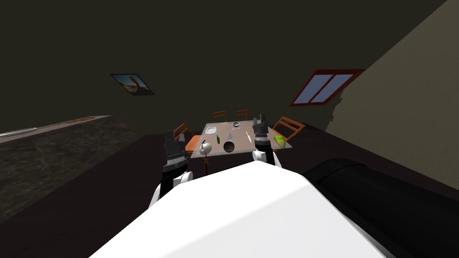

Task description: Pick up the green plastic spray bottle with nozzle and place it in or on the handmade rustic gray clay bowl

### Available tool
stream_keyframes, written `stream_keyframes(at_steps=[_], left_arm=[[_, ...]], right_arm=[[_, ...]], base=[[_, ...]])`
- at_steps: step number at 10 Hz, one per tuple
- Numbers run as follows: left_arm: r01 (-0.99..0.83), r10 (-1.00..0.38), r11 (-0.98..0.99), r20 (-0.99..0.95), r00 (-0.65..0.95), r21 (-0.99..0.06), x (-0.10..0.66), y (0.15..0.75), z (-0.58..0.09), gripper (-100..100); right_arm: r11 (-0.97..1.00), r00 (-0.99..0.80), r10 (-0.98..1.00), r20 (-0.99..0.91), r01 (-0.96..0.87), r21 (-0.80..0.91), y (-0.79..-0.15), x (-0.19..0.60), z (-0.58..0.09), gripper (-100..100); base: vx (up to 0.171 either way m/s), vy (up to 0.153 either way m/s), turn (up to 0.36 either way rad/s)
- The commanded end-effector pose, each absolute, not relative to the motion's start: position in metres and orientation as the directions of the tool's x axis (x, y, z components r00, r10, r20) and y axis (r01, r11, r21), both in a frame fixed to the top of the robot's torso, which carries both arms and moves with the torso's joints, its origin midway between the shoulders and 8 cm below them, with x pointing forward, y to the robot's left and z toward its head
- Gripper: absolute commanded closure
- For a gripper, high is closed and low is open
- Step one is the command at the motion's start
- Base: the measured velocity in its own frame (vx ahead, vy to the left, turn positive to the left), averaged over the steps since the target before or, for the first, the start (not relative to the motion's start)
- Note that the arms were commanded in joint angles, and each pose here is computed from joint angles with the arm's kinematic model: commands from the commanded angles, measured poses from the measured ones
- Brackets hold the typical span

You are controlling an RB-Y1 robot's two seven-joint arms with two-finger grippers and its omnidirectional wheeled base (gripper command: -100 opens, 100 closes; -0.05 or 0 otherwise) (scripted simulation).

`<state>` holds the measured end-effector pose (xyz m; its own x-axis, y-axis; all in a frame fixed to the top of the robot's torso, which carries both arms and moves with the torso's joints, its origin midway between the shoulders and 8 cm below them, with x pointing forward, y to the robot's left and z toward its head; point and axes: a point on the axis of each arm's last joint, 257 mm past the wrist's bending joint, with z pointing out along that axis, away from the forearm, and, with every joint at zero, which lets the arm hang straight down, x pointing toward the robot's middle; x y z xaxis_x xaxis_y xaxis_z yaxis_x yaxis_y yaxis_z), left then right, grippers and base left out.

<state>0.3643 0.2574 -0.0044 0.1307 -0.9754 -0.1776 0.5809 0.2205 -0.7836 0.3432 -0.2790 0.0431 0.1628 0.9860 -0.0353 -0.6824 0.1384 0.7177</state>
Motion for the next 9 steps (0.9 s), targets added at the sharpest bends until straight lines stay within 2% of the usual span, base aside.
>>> stream_keyframes(at_steps=[1,9], left_arm=[[0.549,-0.965,0.26,-0.23,0.125,-0.794,0.376,0.257,-0.019,-100],[0.36,-0.879,0.474,-0.457,0.138,-0.803,0.434,0.28,-0.101,-100]], right_arm=[[0.138,0.163,0.986,-0.035,-0.682,0.718,-0.279,0.343,0.043,0],[0.138,0.163,0.986,-0.035,-0.682,0.718,-0.279,0.343,0.043,0]], base=[[-0.023,0.021,-0.114],[-0.026,0.022,-0.152]])
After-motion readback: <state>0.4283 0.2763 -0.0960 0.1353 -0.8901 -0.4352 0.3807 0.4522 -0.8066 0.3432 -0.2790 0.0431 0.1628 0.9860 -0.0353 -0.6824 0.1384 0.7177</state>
